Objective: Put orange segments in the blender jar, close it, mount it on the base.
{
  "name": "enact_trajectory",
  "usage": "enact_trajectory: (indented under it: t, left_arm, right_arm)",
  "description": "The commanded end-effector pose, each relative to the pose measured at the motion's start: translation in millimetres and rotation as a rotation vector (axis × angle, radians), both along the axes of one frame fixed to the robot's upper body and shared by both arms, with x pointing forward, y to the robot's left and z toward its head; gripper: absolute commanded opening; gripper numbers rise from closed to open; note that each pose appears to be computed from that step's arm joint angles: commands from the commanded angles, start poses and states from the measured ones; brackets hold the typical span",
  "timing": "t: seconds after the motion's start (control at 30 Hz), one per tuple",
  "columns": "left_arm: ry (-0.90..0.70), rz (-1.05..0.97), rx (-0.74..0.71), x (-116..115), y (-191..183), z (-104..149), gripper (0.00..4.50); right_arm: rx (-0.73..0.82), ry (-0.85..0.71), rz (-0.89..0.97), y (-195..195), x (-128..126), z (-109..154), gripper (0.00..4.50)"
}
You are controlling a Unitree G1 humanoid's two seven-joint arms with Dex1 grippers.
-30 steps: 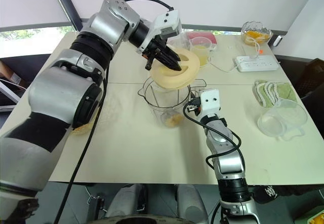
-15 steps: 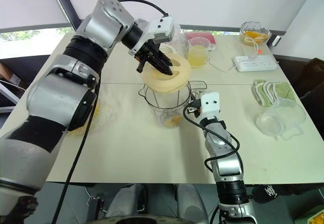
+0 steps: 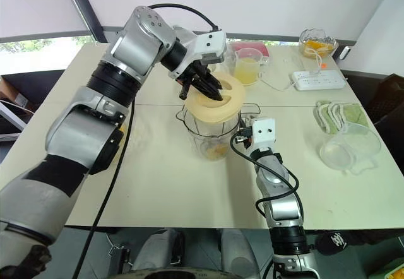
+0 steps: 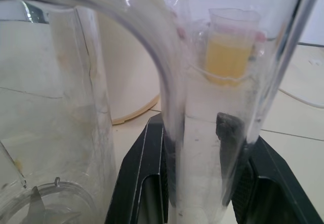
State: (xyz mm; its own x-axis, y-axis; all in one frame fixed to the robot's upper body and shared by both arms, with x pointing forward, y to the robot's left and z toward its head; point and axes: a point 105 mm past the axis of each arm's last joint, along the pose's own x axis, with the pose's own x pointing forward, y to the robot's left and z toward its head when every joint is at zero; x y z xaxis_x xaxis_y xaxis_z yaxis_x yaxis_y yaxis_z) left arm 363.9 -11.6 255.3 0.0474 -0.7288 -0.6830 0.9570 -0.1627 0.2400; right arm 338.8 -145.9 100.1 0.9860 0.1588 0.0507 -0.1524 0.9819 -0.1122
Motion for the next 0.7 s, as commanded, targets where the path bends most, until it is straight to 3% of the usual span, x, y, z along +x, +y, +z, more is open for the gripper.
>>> enact_trajectory:
  t: [0.03,0.7]
  left_arm:
    - [-0.001,-0.021,0.001,-8,-5,3,0.24]
    - [0.034,-0.013,0.031,-19,17,-10,0.24]
  right_arm:
    - [-0.03,0.075,-0.017,-5,-4,-23,0.92]
    - [-0.041,0.086,-0.008,-8,1,-27,0.92]
